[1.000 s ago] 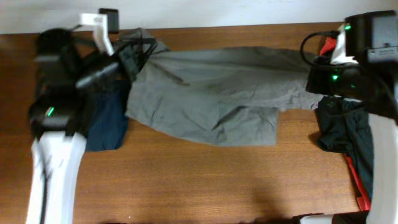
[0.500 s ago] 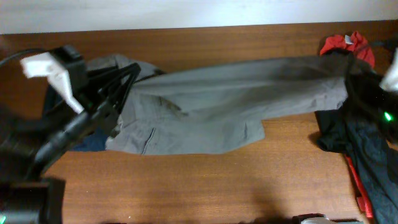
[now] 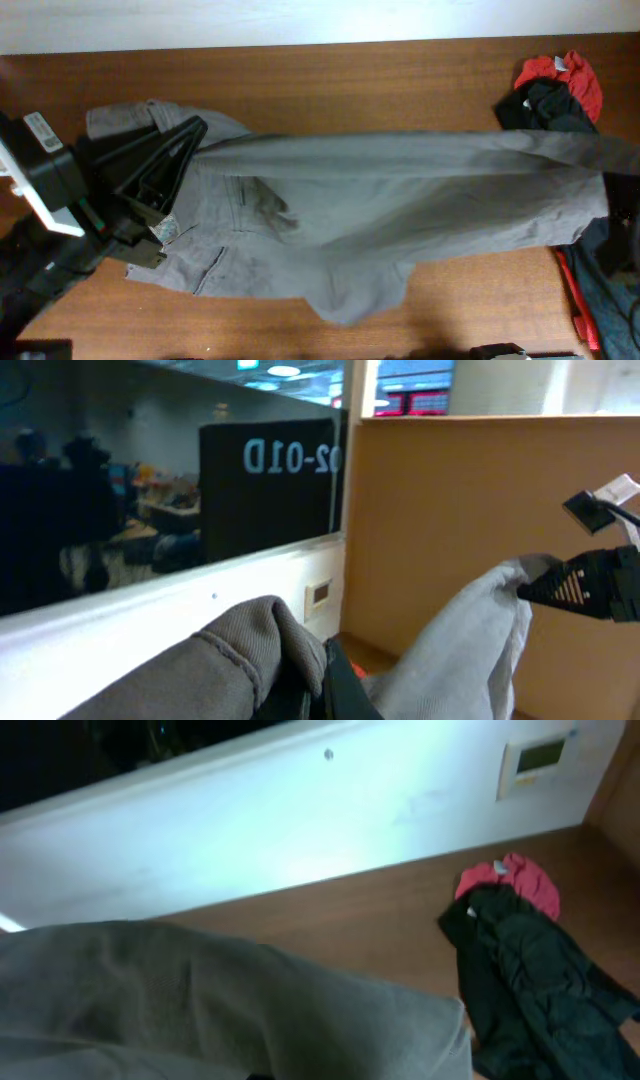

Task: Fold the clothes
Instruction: 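Lift the trousers with both grippers and stretch them apart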

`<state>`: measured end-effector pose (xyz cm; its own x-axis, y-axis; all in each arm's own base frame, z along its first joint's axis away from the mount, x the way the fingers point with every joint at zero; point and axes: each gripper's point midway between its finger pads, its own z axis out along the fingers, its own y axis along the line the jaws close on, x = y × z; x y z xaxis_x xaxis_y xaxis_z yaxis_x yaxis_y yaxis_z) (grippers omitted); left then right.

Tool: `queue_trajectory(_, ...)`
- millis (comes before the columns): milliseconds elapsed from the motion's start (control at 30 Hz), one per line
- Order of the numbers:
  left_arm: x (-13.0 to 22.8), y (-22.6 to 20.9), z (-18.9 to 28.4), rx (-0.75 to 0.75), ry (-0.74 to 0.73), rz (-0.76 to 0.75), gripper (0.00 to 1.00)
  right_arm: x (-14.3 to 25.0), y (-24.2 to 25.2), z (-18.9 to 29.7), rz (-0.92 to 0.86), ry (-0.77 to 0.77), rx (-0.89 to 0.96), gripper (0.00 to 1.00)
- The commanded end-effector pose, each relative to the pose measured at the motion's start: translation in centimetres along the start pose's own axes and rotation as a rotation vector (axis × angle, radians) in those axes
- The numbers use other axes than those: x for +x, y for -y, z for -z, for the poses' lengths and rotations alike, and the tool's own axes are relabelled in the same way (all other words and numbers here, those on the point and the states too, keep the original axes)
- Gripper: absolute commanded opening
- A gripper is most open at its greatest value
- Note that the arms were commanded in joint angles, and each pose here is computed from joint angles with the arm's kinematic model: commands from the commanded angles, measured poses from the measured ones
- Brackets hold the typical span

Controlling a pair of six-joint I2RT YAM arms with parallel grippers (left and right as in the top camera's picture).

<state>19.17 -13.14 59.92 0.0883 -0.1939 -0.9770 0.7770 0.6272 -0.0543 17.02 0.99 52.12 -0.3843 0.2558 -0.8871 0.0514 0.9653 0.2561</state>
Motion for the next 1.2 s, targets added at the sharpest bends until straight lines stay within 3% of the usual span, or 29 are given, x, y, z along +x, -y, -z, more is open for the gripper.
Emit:
queue_trajectory(0,-1.3,1.4,0.5,0.038,0.027,-0.036,0.01,-1.4,1.2,2.3,-0.013,0.104,0.063,0.04)
queue_trajectory(400,0.7,-1.6,-1.1,-0.007,-0.035,0.043,0.01,-1.7,0.8,1.8,-0.011,0.097,0.048,0.04)
queue_trajectory(700,5.5,-12.1,-7.6,-0.101,-0.097,0.093,0.0,-3.8,0.3,-9.3,0.051,-0.03,0.084,0.04)
queue_trajectory(800,6.2,-15.3,-11.6,0.01,-0.034,0.038,0.0,-6.9,-0.4,-15.4,0.117,0.028,0.074,0.04)
queue_trajectory(933,4.7,-17.0,-15.0,0.173,0.066,0.07,0.0,-11.6,-0.3,-20.8,0.107,0.175,0.074,0.04)
queue_trajectory(1067,4.2,-16.2,-16.0,0.308,0.019,0.07,0.0,-12.5,0.7,-20.6,0.132,0.205,0.092,0.04)
queue_trajectory(1167,6.1,-16.0,-16.0,0.329,-0.09,0.119,0.0,-11.5,1.2,-19.5,0.181,0.164,0.11,0.04)
